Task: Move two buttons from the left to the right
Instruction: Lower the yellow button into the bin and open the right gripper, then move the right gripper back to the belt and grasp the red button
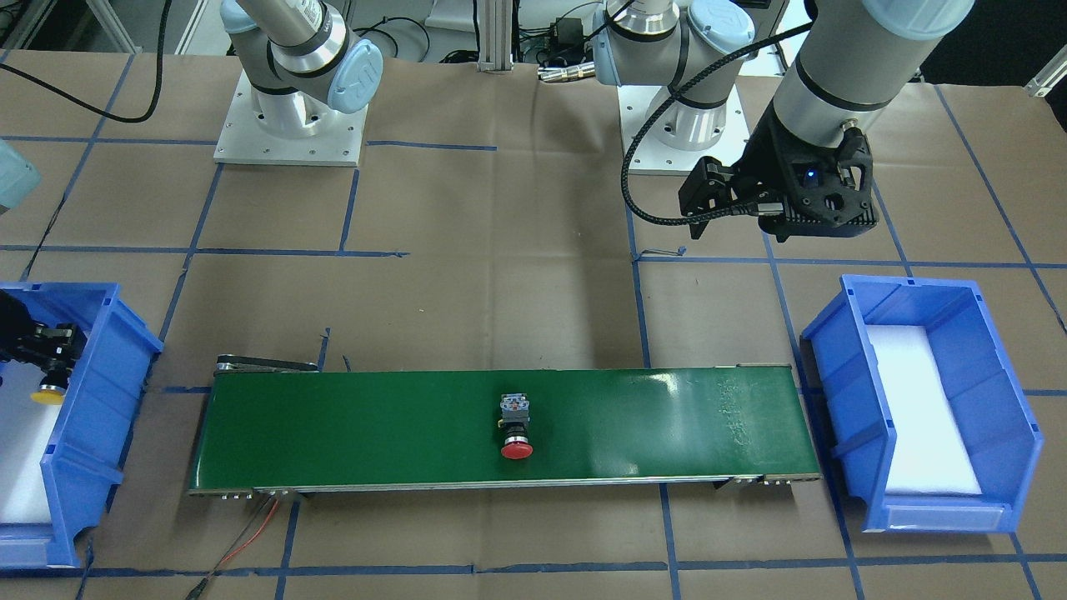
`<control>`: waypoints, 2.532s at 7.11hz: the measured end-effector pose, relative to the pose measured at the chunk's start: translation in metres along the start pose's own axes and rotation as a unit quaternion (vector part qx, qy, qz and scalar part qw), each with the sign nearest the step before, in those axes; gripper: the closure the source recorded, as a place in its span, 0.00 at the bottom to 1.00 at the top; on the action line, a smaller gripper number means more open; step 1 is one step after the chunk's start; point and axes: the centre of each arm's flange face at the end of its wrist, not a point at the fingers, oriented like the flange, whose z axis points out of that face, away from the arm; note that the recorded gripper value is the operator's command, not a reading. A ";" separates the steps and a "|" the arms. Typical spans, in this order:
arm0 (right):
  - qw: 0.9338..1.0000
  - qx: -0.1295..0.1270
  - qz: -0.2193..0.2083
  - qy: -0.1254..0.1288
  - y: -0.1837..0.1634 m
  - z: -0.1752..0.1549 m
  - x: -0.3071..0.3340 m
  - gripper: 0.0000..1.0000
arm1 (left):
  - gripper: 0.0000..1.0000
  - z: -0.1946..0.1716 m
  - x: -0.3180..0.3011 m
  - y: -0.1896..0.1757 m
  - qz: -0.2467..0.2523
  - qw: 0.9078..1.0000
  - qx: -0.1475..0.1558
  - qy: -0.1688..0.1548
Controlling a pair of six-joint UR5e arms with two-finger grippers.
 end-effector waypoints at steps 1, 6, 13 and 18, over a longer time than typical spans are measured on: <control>1.000 0.000 0.001 0.006 0.000 -0.001 0.001 0.01 | 0.00 0.000 0.000 0.000 0.000 1.000 0.000 0.000; 0.999 0.030 0.006 0.025 -0.007 -0.036 0.005 0.00 | 0.00 -0.001 0.000 0.000 -0.001 1.000 0.001 0.000; 0.995 0.071 0.061 0.044 -0.028 -0.262 -0.161 0.00 | 0.00 0.000 0.000 0.000 0.000 1.000 0.000 0.000; 0.993 0.067 0.075 0.068 -0.026 -0.241 -0.359 0.01 | 0.00 0.000 0.000 -0.001 0.000 1.000 0.000 0.000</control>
